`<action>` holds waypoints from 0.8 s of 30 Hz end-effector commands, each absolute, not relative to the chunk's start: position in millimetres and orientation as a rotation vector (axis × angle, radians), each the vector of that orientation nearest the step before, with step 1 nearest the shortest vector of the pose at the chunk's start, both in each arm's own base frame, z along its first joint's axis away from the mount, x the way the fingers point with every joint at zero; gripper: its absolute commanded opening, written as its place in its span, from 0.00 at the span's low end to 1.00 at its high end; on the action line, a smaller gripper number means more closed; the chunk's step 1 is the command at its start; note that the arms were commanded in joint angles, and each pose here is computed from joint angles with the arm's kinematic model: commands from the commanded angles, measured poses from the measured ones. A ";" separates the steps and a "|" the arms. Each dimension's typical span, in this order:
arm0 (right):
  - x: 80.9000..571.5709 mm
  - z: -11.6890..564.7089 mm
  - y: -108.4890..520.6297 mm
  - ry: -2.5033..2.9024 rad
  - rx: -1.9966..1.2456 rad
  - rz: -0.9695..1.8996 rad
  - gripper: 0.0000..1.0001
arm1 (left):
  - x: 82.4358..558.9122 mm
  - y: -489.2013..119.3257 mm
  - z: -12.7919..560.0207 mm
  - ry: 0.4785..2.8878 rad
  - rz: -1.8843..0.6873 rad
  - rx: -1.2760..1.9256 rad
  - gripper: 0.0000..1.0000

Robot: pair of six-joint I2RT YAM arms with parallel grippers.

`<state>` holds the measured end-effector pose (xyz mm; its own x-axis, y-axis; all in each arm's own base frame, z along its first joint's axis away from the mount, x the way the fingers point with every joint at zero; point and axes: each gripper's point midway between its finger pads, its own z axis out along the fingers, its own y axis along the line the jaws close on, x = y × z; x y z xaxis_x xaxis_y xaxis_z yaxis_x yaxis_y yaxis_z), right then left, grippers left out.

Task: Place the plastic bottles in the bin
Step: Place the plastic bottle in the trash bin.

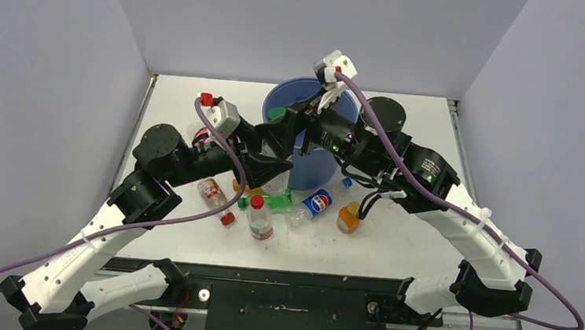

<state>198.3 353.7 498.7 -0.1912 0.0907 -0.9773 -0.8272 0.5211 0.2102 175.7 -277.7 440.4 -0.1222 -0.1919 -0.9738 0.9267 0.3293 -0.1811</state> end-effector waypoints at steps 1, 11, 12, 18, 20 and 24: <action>197.3 527.9 332.4 1.483 -0.582 0.916 0.69 | 164.9 -266.7 464.5 1.244 -1.100 0.754 0.00; 190.3 525.7 342.9 1.491 -0.641 0.959 0.05 | 166.7 -261.5 457.9 1.256 -1.060 0.749 0.38; 192.5 526.9 340.1 1.489 -0.630 0.942 0.05 | 167.9 -257.7 458.9 1.254 -1.046 0.728 0.67; 238.3 537.5 292.2 1.437 -0.356 0.670 0.05 | 185.0 -213.7 465.3 1.204 -0.868 0.499 0.96; 253.5 541.4 273.7 1.380 -0.253 0.587 0.05 | 196.4 -188.6 467.1 1.188 -0.780 0.361 0.96; 293.1 531.3 261.6 1.323 -0.165 0.471 0.05 | 212.1 -148.7 442.4 1.211 -0.602 0.204 0.96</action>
